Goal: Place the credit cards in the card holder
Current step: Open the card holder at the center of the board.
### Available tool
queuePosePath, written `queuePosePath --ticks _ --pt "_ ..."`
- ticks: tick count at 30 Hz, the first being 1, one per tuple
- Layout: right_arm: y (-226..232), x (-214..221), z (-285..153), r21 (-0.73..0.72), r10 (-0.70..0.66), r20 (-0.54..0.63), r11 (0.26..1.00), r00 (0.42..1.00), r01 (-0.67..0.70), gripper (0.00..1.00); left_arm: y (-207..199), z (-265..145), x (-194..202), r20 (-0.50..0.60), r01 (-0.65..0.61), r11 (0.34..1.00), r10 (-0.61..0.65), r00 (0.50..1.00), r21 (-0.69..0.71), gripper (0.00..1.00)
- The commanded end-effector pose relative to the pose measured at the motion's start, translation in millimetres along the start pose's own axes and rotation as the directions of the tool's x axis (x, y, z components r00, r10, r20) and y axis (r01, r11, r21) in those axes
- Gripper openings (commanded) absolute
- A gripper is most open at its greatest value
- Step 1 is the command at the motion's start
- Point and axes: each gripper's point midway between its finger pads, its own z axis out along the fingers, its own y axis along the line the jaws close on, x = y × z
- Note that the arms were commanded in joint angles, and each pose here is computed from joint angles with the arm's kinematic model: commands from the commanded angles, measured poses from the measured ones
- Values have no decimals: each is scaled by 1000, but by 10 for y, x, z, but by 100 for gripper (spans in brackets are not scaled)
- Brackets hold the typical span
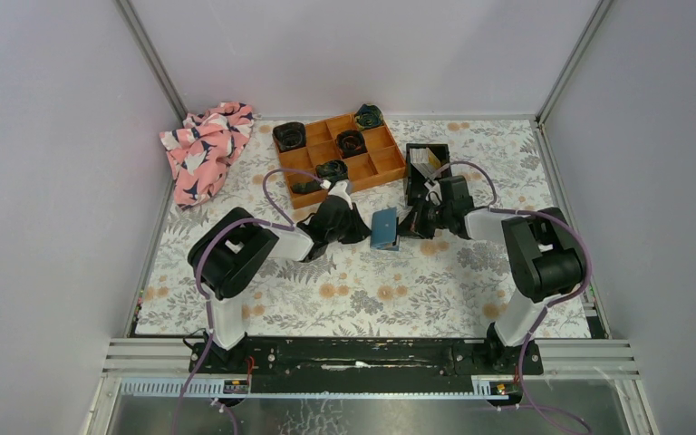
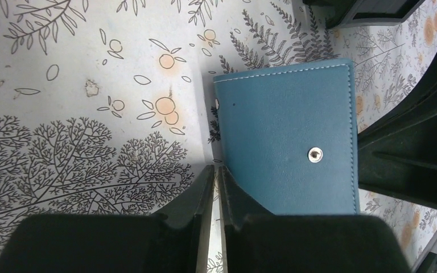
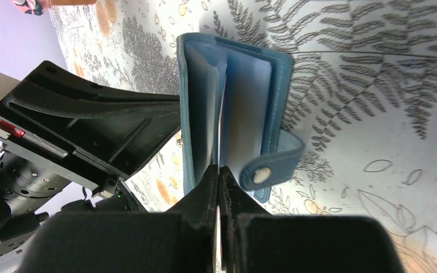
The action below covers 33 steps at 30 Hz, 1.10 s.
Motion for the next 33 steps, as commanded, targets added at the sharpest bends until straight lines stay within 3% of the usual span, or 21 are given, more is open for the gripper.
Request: queuePosePath --ticks 1,22,33 --pt "399 -85 -33 -49 -109 32 993 994 110 0 366 -37 626 -194 -14 997 0 981 -69 14" --pt "652 -20 16 39 -250 27 968 968 249 0 330 -113 961 -241 19 999 -29 970 -44 10" --pt "379 84 185 131 -272 -41 953 962 275 0 433 -165 1089 -256 37 997 -54 965 -71 11"
